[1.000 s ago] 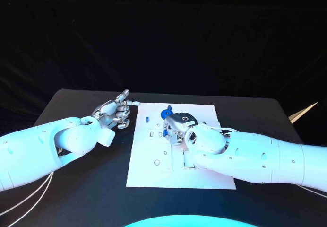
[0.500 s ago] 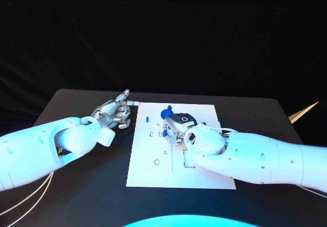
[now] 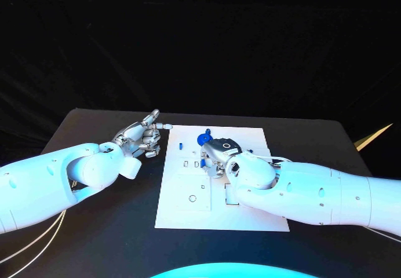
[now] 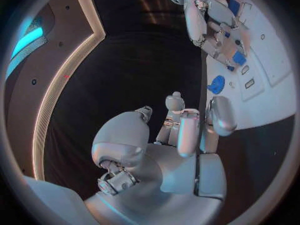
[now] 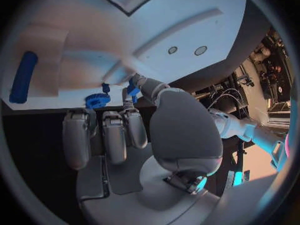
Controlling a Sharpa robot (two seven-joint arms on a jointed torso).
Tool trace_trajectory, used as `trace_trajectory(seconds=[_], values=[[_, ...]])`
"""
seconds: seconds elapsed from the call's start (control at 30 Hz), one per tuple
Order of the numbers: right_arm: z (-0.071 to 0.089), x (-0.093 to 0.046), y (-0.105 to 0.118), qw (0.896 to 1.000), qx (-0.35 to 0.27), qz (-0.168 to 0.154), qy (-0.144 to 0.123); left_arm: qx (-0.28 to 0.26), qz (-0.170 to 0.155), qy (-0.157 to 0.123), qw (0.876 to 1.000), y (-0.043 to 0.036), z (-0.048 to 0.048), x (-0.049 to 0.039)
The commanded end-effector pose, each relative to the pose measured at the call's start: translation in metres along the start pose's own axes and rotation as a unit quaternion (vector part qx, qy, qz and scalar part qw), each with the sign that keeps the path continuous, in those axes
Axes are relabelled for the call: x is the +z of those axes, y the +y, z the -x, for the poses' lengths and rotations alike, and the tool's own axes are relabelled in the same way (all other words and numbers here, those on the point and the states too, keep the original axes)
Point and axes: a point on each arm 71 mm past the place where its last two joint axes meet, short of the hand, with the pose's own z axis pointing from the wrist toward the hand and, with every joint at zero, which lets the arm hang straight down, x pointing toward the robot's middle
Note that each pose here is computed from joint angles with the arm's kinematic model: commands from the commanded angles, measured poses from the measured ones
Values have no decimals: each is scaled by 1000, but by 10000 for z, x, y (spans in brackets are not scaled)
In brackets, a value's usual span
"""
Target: Assemble the parts on the task board
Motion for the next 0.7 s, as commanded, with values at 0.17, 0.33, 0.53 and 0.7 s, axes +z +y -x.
trace_trajectory(seconds=[0.17, 0.33, 0.53, 0.7], values=[[-8, 3, 9, 1000, -3, 0, 1, 0, -1, 6, 1000, -10, -22, 5], [-11, 5, 6, 1000, -3, 0, 1, 0, -1, 6, 1000, -9, -20, 3], [-12, 6, 8, 1000, -3, 1, 1, 1, 0, 7, 1000, -9, -21, 2], [-12, 7, 9, 1000, -2, 1, 0, 1, 0, 7, 1000, -8, -20, 2]])
